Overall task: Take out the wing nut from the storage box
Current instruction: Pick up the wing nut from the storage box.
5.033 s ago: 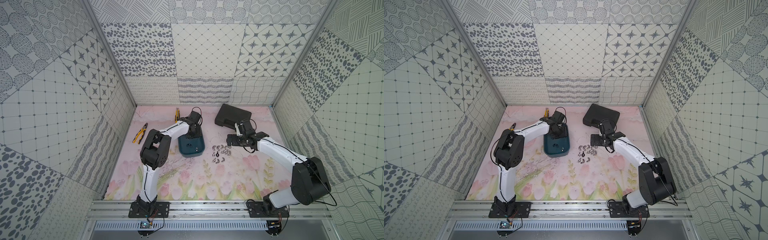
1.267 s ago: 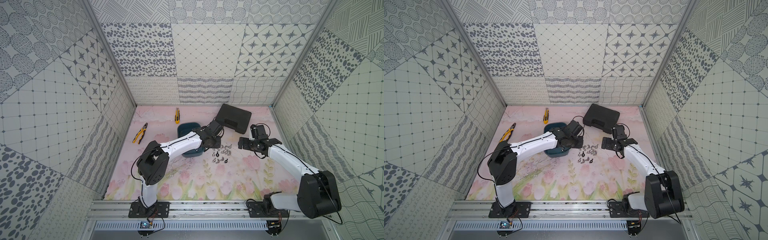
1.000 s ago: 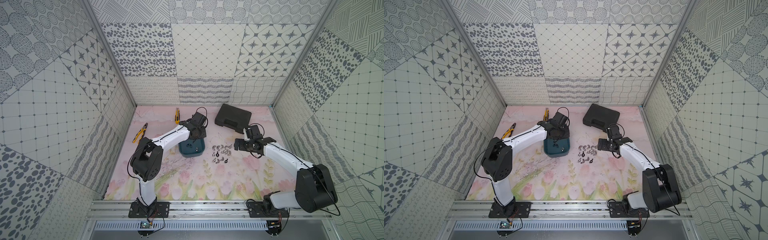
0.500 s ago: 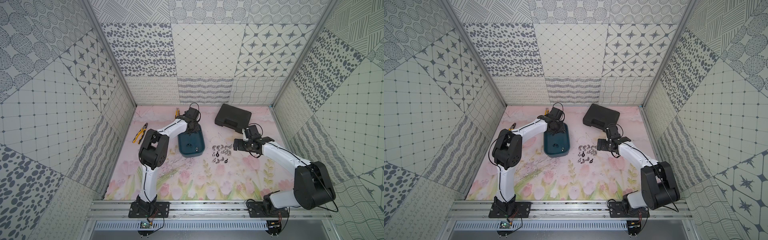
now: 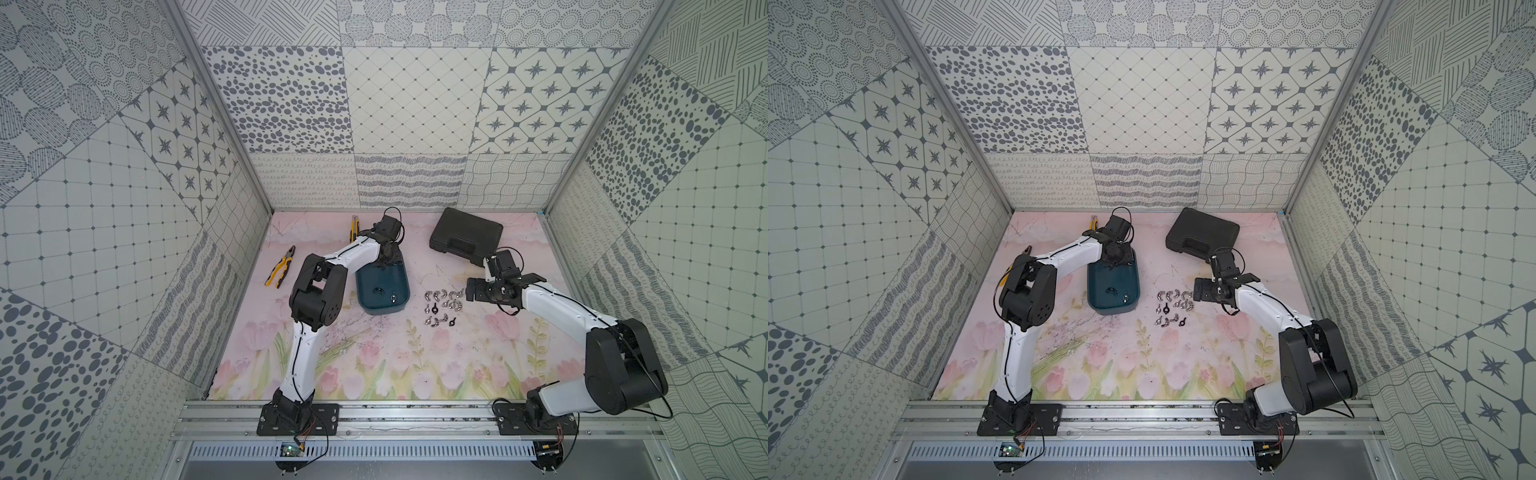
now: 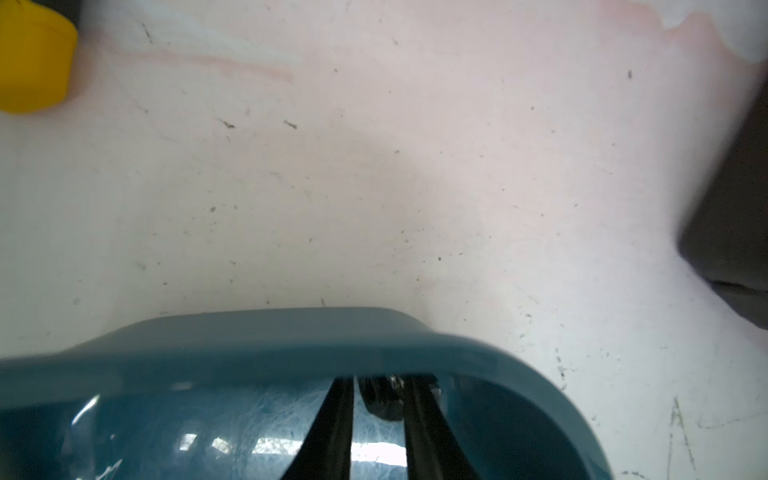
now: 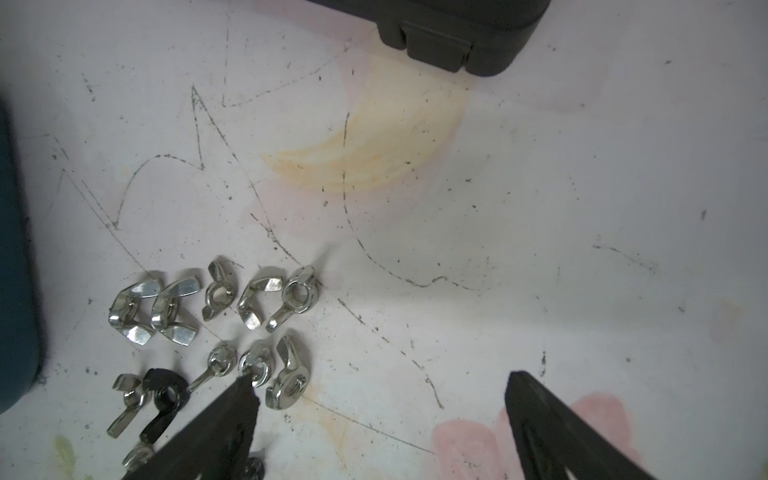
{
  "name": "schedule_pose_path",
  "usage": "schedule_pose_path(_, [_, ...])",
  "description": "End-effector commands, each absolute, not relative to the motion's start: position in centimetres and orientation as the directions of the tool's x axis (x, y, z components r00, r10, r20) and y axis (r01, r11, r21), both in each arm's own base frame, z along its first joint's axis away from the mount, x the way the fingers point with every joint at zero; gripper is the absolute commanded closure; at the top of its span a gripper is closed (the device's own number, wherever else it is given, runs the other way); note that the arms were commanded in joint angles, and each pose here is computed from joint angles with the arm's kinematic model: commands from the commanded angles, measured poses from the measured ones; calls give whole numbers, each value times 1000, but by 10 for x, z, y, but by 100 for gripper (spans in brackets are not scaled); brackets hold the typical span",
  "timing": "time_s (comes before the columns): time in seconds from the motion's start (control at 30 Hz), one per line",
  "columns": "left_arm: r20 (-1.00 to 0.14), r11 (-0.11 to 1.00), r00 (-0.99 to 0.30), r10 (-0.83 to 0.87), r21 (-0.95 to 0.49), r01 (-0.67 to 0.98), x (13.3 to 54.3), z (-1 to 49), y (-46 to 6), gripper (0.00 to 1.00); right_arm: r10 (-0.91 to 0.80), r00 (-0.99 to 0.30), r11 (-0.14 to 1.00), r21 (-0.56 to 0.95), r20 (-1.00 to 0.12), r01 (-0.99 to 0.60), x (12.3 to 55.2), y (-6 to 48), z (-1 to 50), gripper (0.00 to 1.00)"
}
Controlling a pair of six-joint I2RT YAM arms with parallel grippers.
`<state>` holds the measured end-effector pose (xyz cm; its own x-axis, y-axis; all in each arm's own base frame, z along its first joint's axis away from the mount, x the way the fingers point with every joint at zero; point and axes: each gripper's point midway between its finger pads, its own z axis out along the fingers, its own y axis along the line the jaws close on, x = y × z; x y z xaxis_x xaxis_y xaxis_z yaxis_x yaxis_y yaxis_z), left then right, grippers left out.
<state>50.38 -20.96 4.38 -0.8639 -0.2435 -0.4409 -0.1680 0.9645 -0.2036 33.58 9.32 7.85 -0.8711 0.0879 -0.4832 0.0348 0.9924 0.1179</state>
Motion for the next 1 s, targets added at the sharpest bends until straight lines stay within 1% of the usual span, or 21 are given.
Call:
schedule_pose_path(0.0, [-421, 977, -883, -206, -140, -161, 499, 34, -199, 75, 86, -847, 991, 129, -525, 21, 349, 99, 90, 3])
schedule_pose_path(0.2, [-398, 979, -895, -201, -109, -171, 489, 22, -190, 77, 87, -846, 991, 132, -526, 20, 348, 101, 91, 3])
schedule_pose_path(0.43, [-394, 981, -899, -189, -114, -156, 486, 22, -191, 77, 71, -848, 992, 126, -525, 5, 352, 106, 93, 3])
schedule_pose_path(0.73, [-351, 986, -922, -163, -89, -141, 475, 7, -188, 92, 52, -842, 993, 120, -536, -15, 358, 113, 104, 3])
schedule_pose_path(0.83, [-370, 985, -914, -168, -101, -140, 474, 16, -187, 97, 55, -839, 993, 121, -541, -13, 358, 113, 106, 3])
schedule_pose_path(0.97, [-415, 981, -891, -184, -137, -139, 474, 43, -188, 100, 57, -837, 993, 118, -544, -9, 356, 111, 107, 3])
